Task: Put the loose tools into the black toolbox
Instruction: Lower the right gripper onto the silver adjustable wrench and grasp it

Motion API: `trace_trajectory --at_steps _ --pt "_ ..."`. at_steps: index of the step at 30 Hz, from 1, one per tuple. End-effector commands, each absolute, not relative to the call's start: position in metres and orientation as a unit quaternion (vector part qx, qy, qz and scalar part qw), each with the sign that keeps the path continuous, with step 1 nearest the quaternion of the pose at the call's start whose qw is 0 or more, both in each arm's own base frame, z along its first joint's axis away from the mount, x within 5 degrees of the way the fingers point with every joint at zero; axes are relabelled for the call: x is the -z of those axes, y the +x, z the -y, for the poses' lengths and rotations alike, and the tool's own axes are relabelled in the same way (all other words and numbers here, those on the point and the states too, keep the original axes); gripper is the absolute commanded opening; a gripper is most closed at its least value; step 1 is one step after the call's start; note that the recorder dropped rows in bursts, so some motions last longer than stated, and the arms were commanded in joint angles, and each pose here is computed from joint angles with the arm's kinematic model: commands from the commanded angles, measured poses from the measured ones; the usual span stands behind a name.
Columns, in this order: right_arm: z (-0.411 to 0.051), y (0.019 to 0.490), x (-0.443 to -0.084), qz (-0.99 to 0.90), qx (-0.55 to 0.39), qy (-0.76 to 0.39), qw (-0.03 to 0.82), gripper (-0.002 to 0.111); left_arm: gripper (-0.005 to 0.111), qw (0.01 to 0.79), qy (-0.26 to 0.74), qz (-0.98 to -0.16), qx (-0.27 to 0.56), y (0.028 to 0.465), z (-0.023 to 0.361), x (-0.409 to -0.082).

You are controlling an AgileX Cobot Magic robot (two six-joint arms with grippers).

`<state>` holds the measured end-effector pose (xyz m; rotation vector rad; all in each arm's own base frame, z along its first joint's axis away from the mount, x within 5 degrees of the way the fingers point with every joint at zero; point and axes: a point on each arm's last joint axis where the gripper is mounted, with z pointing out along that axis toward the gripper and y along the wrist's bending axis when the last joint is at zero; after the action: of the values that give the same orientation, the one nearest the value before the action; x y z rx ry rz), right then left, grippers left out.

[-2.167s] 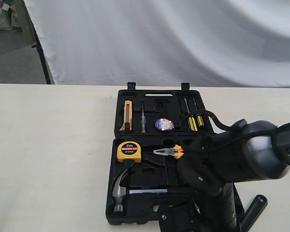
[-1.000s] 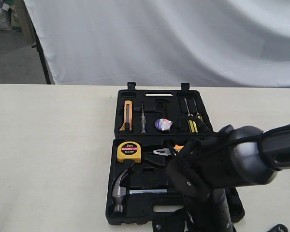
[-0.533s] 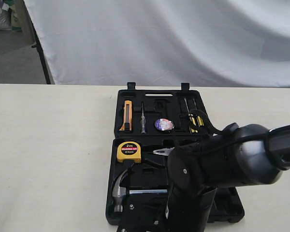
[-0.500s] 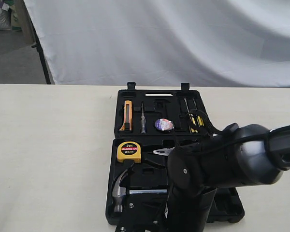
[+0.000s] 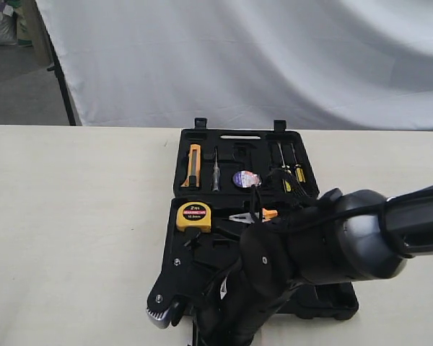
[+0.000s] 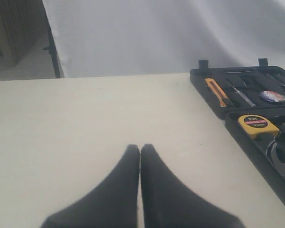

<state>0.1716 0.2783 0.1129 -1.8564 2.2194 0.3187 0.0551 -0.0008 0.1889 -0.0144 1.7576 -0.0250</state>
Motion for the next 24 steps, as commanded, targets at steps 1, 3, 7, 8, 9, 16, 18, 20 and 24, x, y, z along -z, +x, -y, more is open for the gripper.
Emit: trace_trajectory --at_steps 1,3,7,8,9,16,18,20,24 --pt "-0.2794 0.1747 -0.1122 -0.749 -0.101 -0.649 0.081 0.068 0.001 0.639 -0.008 -0.769 0.013 0.0549 0.0008 -0.1887" --pt "-0.279 0.1734 -0.116 -0.748 -0.103 -0.652 0.07 0.068 0.001 0.639 -0.008 -0.769 0.013 0.0549 0.0008 -0.1887" --pt "-0.2738 0.1716 -0.1154 -0.733 -0.087 -0.673 0.047 0.068 0.001 0.639 -0.008 -0.769 0.013 0.0549 0.0008 -0.1887" --pt "-0.2739 0.1716 -0.1154 -0.734 -0.087 -0.672 0.047 0.068 0.001 0.639 -0.008 -0.769 0.013 0.0549 0.0008 -0.1887" --pt "-0.2739 0.1715 -0.1154 -0.734 -0.087 -0.672 0.047 0.068 0.001 0.639 -0.008 -0.769 0.013 0.0549 0.0008 -0.1887" --pt "-0.2731 0.1705 -0.1153 -0.734 -0.088 -0.672 0.039 0.038 0.001 0.639 -0.008 -0.769 0.013 0.0549 0.0008 -0.1887" --pt "-0.2731 0.17 -0.1154 -0.736 -0.09 -0.67 0.037 0.017 0.001 0.639 -0.008 -0.769 0.013 0.0549 0.0008 -0.1887" --pt "-0.2739 0.1693 -0.1156 -0.741 -0.096 -0.664 0.036 -0.001 0.001 0.639 -0.008 -0.769 0.013 0.0549 0.0008 -0.1887" --pt "-0.2761 0.167 -0.1196 -0.755 -0.115 -0.645 0.035 -0.001 0.001 0.639 -0.008 -0.769 0.013 0.0549 0.0008 -0.1887"
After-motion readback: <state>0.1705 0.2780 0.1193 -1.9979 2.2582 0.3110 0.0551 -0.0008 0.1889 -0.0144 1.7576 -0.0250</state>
